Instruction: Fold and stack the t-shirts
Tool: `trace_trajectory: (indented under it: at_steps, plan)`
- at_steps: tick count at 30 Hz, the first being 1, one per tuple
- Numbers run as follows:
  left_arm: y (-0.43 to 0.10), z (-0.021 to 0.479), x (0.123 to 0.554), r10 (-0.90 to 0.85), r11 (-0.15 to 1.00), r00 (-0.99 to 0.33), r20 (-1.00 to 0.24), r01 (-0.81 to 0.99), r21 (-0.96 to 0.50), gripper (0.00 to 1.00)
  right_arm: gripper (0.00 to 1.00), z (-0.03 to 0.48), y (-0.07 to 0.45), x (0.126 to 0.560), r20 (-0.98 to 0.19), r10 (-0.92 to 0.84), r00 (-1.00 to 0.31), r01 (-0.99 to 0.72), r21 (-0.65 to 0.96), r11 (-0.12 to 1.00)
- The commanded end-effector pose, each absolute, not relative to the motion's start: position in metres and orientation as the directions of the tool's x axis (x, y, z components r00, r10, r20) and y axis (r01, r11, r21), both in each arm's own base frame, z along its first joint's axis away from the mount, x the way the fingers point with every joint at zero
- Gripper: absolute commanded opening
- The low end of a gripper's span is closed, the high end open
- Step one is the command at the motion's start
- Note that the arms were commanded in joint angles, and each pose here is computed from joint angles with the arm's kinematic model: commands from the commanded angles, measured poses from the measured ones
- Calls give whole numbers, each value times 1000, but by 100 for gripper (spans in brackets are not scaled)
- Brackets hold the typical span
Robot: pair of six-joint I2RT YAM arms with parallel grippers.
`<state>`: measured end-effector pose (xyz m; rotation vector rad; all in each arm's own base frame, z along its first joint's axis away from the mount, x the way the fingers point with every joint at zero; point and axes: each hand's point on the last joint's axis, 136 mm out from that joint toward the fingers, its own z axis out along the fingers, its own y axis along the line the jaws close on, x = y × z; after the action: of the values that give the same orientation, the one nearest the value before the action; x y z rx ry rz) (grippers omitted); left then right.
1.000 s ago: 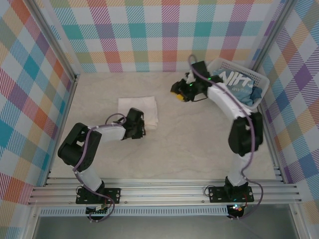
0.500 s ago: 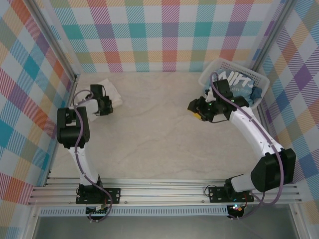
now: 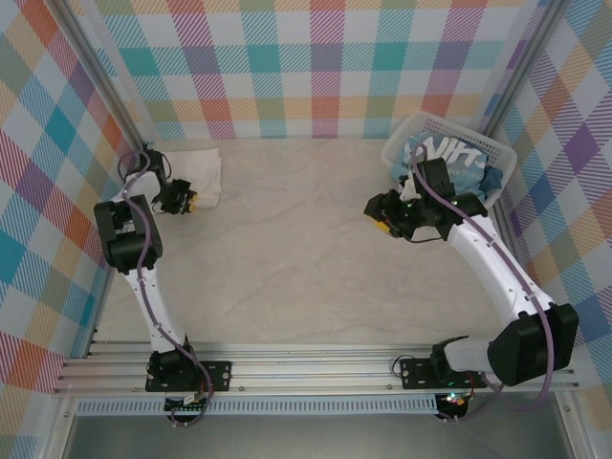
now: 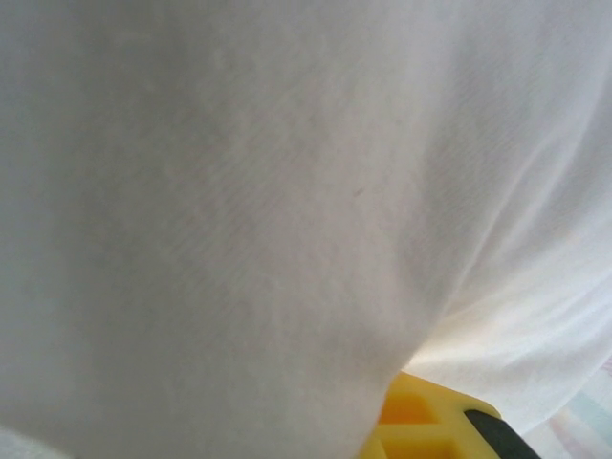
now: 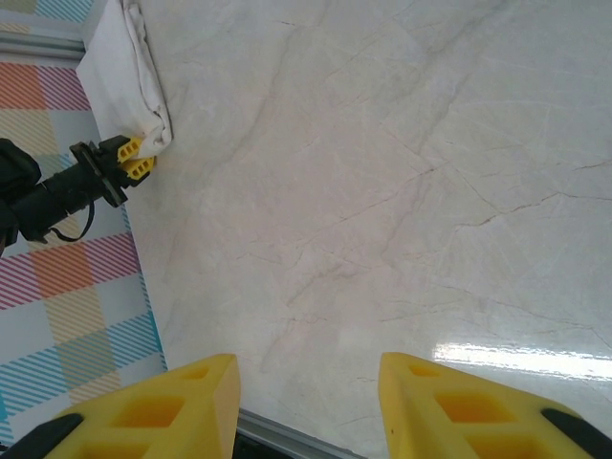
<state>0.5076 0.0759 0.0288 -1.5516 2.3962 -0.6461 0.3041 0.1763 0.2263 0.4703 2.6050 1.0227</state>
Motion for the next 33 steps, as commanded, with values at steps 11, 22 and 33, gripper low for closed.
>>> trace_trajectory:
  at_steps: [11,22,33]
  plan:
    - [90,27,534,-896,357,-435,89,-825,-437,22,42,227,181,299,-142,386,-911,184,699,691]
    - [71,126,521,-896,373,-444,-11,-738,-562,81,47,230,181,299,-175,381,-908,152,709,688]
    - [59,261,424,-869,492,-353,-346,-690,-531,95,100,248,132,312,-457,445,-770,125,577,807]
